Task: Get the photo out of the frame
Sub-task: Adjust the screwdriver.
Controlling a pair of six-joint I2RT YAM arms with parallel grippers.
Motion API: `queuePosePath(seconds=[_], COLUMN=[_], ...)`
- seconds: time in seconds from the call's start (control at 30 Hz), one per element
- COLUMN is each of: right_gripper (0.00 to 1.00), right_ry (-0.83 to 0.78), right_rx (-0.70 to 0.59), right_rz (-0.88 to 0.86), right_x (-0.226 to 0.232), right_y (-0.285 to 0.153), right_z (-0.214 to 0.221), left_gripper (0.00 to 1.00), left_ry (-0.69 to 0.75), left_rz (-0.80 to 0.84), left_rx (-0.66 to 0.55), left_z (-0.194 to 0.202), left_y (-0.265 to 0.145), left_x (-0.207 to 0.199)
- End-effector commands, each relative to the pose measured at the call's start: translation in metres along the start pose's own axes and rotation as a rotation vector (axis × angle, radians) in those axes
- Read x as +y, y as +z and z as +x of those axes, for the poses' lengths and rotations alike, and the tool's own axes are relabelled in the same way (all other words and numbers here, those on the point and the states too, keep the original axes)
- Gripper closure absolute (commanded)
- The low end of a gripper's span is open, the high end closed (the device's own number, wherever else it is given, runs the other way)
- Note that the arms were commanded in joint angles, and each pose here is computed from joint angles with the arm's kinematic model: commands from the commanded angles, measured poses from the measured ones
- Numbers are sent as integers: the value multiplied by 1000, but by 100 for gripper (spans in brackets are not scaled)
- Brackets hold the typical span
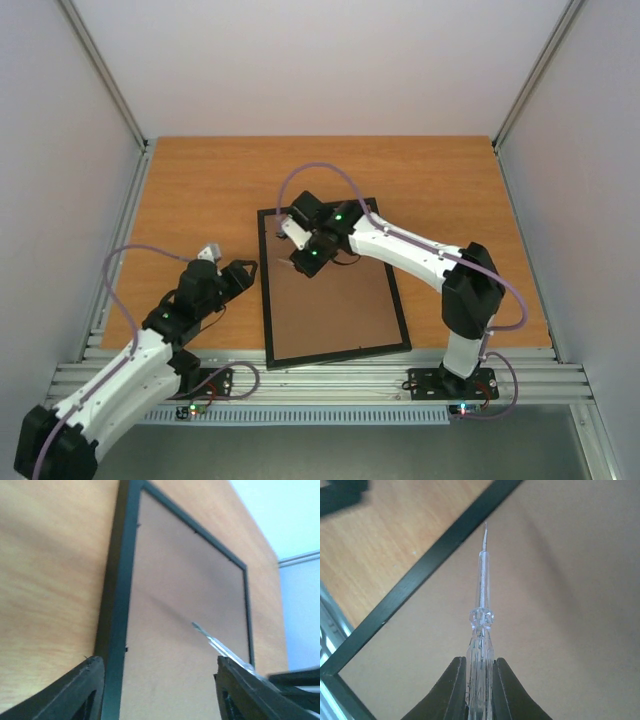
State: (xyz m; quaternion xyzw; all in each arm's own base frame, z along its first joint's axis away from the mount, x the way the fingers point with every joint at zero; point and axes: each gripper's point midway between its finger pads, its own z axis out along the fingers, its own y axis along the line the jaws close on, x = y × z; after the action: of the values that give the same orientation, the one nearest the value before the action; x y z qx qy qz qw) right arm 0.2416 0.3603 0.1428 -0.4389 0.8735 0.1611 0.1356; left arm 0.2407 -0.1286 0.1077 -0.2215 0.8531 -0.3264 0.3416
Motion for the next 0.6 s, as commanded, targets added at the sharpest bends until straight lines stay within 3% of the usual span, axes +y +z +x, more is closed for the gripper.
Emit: queuePosePath(seconds=[0.0,0.3,0.47,0.57], right_gripper=[99,99,99,99], right_ry=[74,119,86,77], right_rx=[-224,-434,-489,-504], right_rz=[-111,-247,-291,-313], right_x=[1,12,20,22], right_y=[-12,-20,-23,-21], right_z=[-27,-44,-47,-44], left_gripper=[33,27,27,33], left_ry=[-49,-112,-163,-183], left_rz=[125,340,394,412], left_rx=[-102,-107,-81,-73], left_z=[-17,-25,-27,-30], left_y=[-17,-22,-12,-6], left_x=[-20,-63,-77,-85])
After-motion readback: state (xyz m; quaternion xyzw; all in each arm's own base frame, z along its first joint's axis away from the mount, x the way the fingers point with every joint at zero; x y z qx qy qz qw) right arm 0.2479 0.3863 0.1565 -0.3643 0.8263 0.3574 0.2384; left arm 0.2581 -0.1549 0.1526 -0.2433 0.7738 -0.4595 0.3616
